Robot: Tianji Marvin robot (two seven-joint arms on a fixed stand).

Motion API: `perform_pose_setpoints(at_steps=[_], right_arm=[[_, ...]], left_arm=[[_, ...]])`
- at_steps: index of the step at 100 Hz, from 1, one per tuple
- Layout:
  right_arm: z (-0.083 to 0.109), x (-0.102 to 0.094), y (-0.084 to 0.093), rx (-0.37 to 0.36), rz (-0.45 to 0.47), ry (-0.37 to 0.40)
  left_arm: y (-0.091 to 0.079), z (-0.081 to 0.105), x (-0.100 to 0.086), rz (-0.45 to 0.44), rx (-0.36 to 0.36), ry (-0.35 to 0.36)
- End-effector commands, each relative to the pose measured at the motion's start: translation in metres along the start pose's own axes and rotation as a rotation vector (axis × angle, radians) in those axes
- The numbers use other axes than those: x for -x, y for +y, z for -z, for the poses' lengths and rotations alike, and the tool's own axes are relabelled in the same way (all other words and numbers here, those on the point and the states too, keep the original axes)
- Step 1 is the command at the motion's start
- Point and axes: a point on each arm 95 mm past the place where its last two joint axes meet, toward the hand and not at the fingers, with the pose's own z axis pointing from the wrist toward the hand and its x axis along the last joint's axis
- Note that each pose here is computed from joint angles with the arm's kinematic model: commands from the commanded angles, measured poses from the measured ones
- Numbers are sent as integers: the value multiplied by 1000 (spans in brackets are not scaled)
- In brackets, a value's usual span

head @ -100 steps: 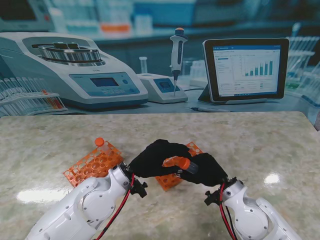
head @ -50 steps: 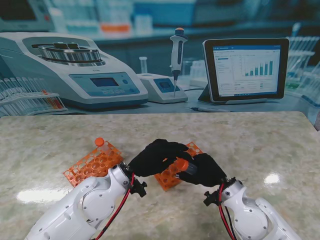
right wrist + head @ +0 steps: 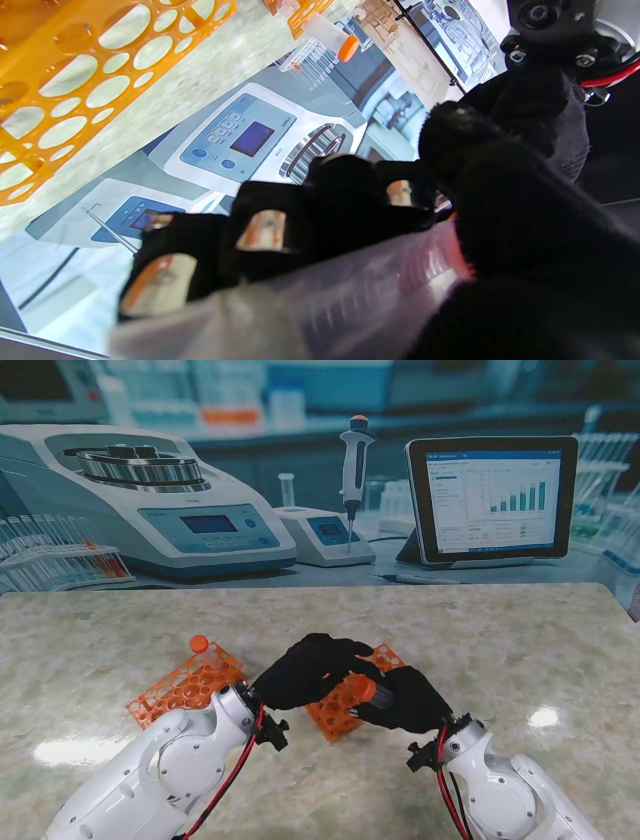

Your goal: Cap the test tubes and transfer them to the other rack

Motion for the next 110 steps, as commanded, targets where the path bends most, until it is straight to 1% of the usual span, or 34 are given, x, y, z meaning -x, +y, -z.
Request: perform_pose_setpoints(at_steps=[1,34,68,85,110], right_arm=[[1,-2,-2,-2,-7,-1],[1,-1,-1,-1,-7,-3],[1,-1,-1,-1,-6,-3],[1,-1,-1,0,-7,-3],[1,-1,-1,3,-6,-3]], left_arm=[[-2,0,-1,-5,-1,-2],[-10,3,-4,-4,-38,-5],[-9,8,-5,0,-66,-6],[-7,6,-3,1,-61,-12],[1,2,-1,8,-36,-16]])
